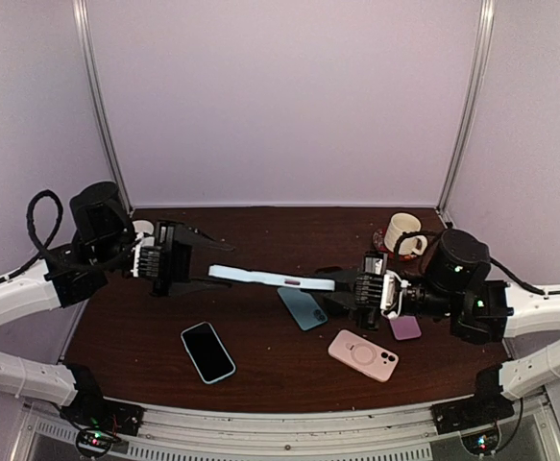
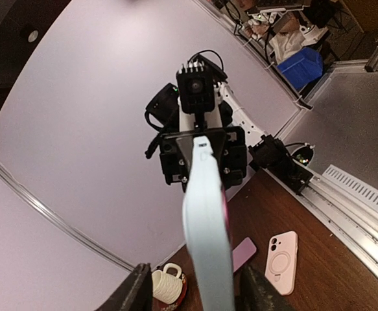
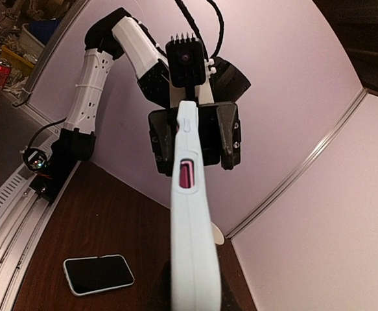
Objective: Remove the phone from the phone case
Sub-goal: Pass from the left arm to the right
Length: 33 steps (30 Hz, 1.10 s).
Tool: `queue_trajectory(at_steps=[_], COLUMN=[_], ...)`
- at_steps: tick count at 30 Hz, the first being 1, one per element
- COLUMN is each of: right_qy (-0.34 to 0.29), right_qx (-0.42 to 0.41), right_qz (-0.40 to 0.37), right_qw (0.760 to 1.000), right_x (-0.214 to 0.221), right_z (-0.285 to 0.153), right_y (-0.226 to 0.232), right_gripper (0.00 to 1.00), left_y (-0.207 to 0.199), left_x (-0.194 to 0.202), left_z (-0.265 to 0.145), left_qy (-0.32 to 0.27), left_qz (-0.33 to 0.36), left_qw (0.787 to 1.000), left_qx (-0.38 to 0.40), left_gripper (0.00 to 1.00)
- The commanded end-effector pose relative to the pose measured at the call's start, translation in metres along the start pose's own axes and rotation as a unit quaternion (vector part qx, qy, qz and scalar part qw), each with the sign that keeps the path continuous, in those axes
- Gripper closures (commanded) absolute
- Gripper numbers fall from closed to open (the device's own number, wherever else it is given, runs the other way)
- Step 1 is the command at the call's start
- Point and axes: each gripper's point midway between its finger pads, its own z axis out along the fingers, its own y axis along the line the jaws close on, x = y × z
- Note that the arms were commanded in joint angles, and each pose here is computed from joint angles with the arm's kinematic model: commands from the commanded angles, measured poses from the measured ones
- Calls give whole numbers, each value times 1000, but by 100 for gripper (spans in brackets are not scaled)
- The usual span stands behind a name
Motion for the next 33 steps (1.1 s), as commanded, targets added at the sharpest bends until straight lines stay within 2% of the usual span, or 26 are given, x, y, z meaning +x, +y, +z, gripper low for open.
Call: queue_trajectory(at_steps=[1, 7, 20, 24, 33], right_qy=[25, 82, 139, 141, 154], right_qx=[52, 47, -13, -21, -45], right_qz=[-20, -66, -122, -134, -152], right_qw=[998, 993, 983, 981, 975], right_x=[-3, 17, 30, 30, 34], right_z=[-11, -28, -39, -40, -40], right_y=[-24, -24, -12, -10, -7], right_gripper=[100, 100, 100, 100, 100], left_y=[4, -5, -20, -30, -47], left_x=[12, 25, 37, 45, 53], left_z=[-4, -4, 1, 4, 10], left_qy=[35, 58, 65, 73, 77], left_qz=[39, 38, 21, 13, 7], left_qw=[998, 998, 997, 996, 994], left_qx=[-25, -5, 28, 46, 74], left_gripper=[48, 48, 54, 58, 57])
